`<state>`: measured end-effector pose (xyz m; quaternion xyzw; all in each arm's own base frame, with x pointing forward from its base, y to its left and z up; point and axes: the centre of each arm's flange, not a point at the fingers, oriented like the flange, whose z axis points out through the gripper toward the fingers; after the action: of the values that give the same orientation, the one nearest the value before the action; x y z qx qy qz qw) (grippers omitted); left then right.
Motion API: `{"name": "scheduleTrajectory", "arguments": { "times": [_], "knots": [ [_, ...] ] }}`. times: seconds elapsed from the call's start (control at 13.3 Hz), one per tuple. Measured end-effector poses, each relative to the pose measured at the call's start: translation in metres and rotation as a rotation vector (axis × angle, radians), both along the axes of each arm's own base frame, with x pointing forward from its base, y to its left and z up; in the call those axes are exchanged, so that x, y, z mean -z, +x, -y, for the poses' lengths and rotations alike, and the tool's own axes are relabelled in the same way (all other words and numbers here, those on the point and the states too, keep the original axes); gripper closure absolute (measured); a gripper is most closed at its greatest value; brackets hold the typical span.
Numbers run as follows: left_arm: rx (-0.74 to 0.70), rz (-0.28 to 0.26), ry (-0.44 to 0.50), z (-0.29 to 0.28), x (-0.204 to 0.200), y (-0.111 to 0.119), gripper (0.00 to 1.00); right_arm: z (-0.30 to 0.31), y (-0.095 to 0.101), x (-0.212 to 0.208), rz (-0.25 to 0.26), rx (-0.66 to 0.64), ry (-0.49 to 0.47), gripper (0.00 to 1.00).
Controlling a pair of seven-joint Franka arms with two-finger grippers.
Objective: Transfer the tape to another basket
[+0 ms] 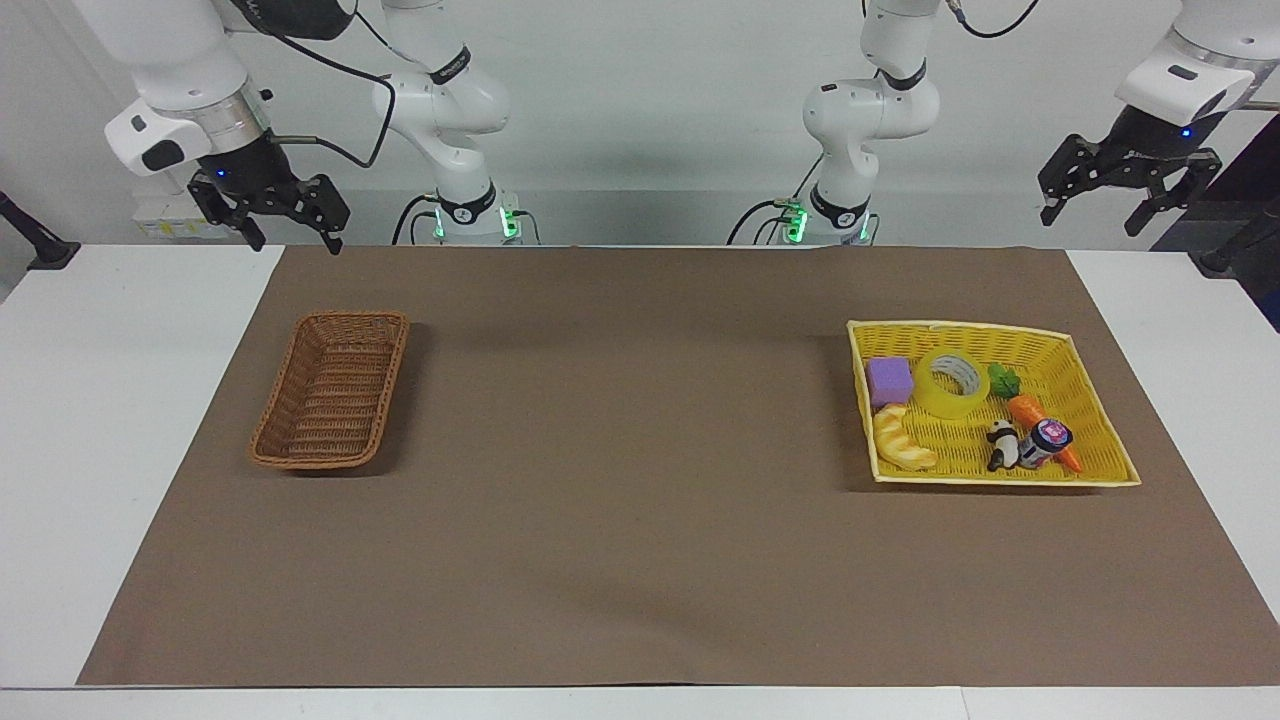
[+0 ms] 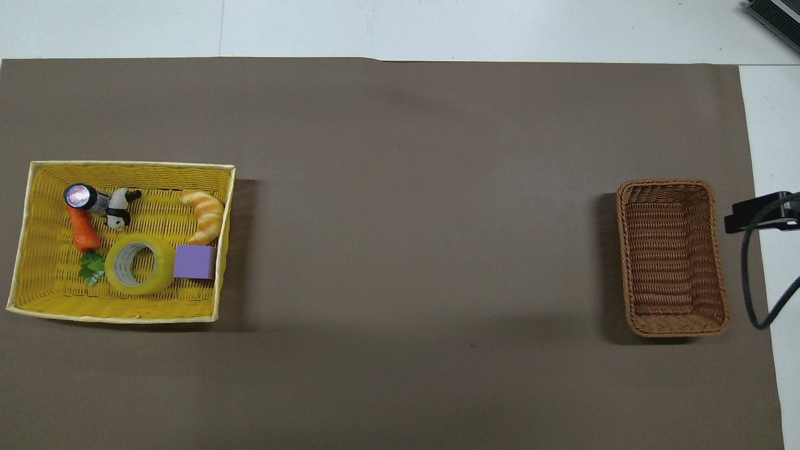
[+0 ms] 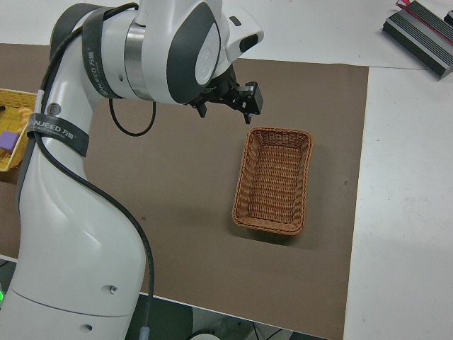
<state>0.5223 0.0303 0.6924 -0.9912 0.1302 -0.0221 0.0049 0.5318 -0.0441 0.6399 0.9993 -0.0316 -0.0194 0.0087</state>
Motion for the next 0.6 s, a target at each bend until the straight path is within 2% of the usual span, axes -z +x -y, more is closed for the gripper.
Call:
{"name": "scheduleTrajectory", "arguments": {
  "times": [0.6],
  "knots": [
    [0.029,0.004,0.001,0.016,-0.002,-0.001,0.00,0.000,0.000,0.000,0.000,0.000,0.000,0.00]
  ]
}}
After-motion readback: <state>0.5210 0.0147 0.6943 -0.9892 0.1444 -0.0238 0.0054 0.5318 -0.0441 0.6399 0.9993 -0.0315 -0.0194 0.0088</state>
